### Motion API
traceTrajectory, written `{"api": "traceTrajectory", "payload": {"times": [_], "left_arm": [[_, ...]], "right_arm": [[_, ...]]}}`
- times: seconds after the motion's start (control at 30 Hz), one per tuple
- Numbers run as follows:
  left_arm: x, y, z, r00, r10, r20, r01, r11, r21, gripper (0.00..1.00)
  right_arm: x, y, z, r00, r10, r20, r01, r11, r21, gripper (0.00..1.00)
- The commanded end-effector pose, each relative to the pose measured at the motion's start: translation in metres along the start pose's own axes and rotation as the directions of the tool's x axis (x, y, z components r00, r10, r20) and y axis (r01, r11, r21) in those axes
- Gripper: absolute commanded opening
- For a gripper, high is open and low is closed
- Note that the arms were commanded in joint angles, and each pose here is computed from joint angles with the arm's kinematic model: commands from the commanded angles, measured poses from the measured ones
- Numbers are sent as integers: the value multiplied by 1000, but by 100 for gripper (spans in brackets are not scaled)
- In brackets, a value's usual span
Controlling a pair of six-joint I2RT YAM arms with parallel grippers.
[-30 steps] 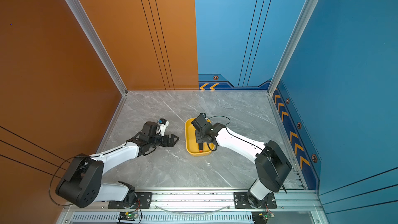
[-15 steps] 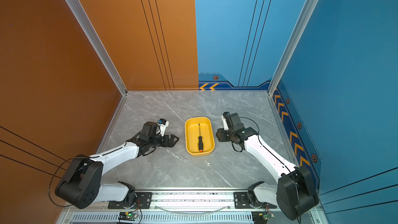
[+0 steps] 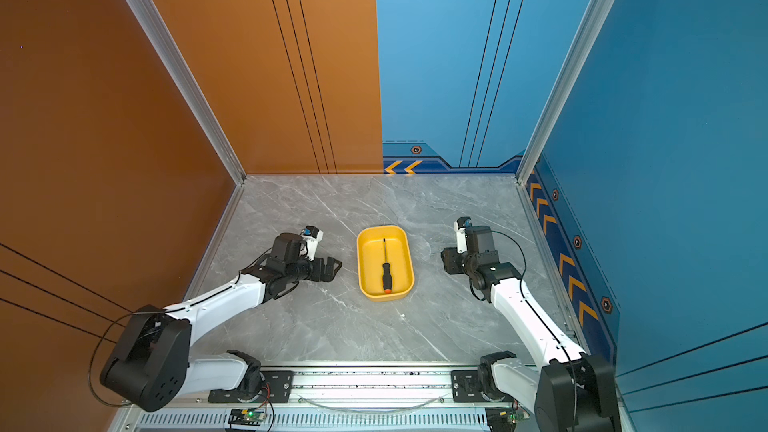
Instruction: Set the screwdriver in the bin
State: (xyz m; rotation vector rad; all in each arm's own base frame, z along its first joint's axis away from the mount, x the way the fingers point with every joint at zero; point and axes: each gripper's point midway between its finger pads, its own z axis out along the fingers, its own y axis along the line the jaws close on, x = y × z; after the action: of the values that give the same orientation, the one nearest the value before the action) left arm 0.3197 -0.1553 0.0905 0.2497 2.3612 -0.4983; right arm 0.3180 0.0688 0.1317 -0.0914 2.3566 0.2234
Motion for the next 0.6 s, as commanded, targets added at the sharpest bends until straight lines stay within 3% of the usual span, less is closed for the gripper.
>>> {"api": "traceTrajectory", "payload": {"times": [0.0, 0.27, 0.43, 0.57], "left_arm": [[-22, 10, -16, 994, 75, 80, -68, 993, -97, 98], [-48, 32, -42, 943, 245, 226, -190, 952, -240, 98], [-60, 55, -54, 904, 296, 308, -193, 926, -325, 98], [-59, 80, -58, 900, 275, 338, -144, 920, -365, 98]], "right_arm": [[-12, -20, -2, 996, -13, 93, 5, 996, 83, 58], [-17, -56, 1, 973, 44, 226, -81, 984, 158, 59], [-14, -72, 7, 957, 73, 280, -125, 977, 175, 59], [-14, -80, 11, 946, 74, 316, -139, 972, 188, 59]]}}
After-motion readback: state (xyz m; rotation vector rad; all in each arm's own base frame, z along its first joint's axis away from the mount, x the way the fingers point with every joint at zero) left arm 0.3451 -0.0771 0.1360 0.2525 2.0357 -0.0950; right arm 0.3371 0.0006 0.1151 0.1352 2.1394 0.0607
